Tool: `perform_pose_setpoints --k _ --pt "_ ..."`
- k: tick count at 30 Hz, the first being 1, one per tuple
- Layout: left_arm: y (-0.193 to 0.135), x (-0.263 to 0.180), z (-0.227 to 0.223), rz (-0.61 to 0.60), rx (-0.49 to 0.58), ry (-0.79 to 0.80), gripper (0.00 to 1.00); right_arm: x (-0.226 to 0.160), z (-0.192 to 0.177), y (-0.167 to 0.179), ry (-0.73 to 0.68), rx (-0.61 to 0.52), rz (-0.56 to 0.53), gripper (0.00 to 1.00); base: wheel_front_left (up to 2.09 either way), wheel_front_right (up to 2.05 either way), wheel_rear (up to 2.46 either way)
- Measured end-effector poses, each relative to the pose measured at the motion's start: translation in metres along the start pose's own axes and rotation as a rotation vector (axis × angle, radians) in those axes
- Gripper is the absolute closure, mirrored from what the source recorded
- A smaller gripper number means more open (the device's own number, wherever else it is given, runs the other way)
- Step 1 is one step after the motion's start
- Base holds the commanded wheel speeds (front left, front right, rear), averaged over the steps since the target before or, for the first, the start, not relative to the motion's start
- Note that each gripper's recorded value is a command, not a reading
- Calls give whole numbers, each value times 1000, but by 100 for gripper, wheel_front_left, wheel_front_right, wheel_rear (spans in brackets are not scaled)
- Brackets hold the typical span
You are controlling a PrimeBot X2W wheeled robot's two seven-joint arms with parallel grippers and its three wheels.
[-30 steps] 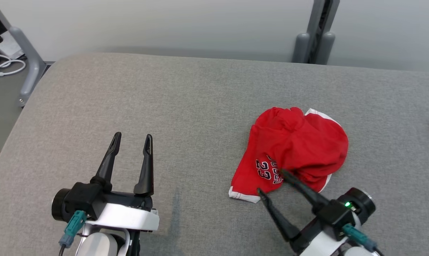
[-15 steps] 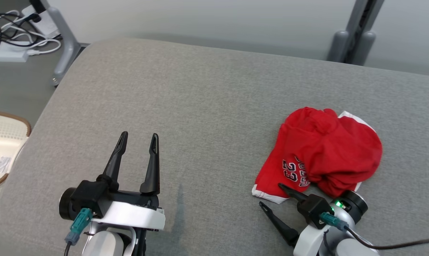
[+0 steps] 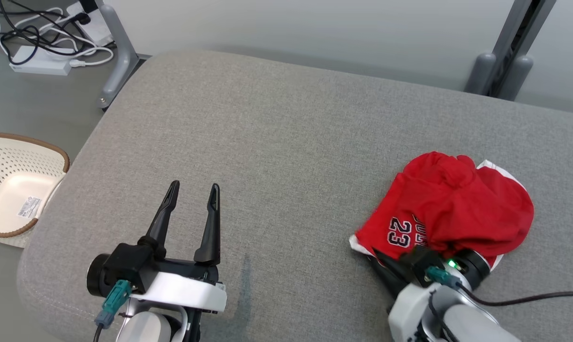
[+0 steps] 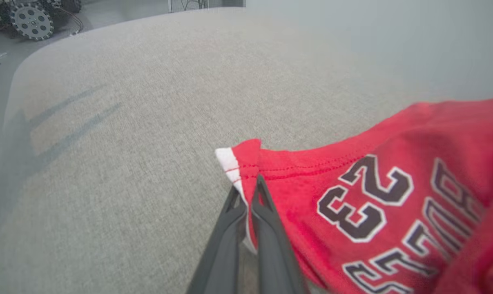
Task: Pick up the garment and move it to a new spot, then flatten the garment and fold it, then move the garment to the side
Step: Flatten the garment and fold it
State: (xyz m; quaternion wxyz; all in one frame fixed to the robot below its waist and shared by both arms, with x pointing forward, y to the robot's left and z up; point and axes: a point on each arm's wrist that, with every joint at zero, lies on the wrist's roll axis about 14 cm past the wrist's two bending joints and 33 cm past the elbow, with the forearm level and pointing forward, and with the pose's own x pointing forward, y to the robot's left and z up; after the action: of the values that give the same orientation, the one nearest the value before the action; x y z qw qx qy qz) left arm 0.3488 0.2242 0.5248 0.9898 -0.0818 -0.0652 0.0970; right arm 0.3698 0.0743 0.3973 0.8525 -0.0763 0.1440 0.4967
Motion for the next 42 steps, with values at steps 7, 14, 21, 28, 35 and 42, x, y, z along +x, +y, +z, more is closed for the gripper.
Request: perform_pose_setpoints --k 7,14,21,28,35,42 --pt "4 -6 7 14 -9 -20 0 19 77 11 -193 -14 38 100 0 0 0" --pt "2 -7 14 11 -18 -44 0 23 206 16 -472 -82 89 100 0 0 0" --pt "3 -7 18 14 -27 -56 0 -21 348 0 -859 -20 87 100 0 0 0" --pt "-2 -4 15 2 -34 -49 0 -63 340 -103 -923 75 -193 100 0 0 0" --pt "-11 7 5 -22 -37 -25 0 -82 129 -200 -517 341 -565 100 0 0 0" --pt "-22 22 -6 -57 -32 2 0 -132 16 -221 -333 488 -786 100 0 0 0"
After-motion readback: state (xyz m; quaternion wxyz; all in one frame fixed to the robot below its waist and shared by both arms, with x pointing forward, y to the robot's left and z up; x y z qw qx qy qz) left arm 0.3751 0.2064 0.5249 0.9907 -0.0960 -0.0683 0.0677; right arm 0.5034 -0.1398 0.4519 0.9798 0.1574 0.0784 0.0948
